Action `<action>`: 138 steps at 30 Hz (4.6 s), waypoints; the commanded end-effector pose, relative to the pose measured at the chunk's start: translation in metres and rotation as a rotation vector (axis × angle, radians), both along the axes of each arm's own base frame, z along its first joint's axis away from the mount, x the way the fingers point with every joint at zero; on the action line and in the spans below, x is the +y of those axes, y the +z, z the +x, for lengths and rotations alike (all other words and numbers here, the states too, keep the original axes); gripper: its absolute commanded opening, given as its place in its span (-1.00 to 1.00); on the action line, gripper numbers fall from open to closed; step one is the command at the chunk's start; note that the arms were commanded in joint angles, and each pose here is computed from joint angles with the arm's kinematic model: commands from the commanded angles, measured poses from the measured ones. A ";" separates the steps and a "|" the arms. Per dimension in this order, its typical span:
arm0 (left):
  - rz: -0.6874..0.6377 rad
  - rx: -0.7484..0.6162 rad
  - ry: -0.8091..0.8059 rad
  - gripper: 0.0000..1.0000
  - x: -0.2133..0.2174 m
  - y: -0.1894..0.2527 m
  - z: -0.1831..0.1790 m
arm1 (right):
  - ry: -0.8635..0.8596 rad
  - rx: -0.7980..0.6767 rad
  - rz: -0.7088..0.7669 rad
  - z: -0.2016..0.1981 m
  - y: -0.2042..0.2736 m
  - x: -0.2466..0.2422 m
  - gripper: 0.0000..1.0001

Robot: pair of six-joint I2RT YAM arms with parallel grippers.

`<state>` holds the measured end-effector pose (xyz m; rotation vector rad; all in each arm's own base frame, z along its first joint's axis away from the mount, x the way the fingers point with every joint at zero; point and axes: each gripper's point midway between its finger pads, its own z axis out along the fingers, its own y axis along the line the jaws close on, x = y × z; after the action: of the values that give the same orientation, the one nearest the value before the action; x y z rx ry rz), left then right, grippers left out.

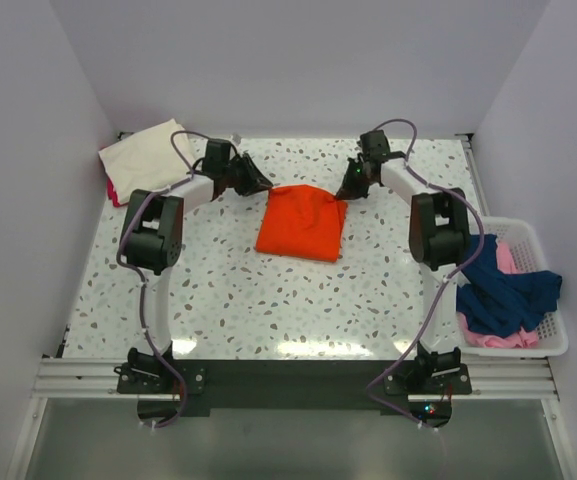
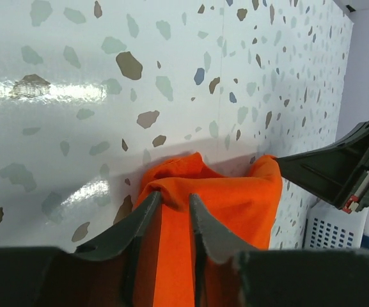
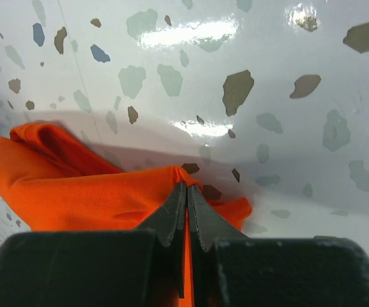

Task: Fold and stack the t-shirts
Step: Fold the tshirt

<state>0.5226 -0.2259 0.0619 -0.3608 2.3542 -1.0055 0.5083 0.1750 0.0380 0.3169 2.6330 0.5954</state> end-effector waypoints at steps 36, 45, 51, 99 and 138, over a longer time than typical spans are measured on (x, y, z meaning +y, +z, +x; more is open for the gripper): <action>-0.056 -0.135 0.016 0.01 0.006 0.050 -0.029 | -0.171 -0.108 -0.056 0.006 0.065 -0.073 0.02; -0.019 -0.182 -0.083 -0.30 -0.047 0.071 -0.044 | -0.115 -0.237 -0.158 -0.039 0.112 -0.025 -0.07; 0.014 -0.126 -0.097 -0.55 -0.076 0.035 -0.053 | -0.007 -0.202 -0.157 -0.053 0.068 0.030 -0.09; 0.107 -0.082 -0.101 -0.71 -0.081 0.003 -0.126 | 0.046 -0.060 -0.259 -0.156 0.015 -0.013 -0.12; -0.035 -0.102 -0.182 -0.53 -0.079 0.051 -0.162 | 0.172 -0.189 0.138 -0.130 0.093 0.022 -0.19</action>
<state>0.3919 -0.2772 0.1031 -0.2358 2.3211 -0.9684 0.3894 0.1618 0.0984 0.1777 2.5418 0.6041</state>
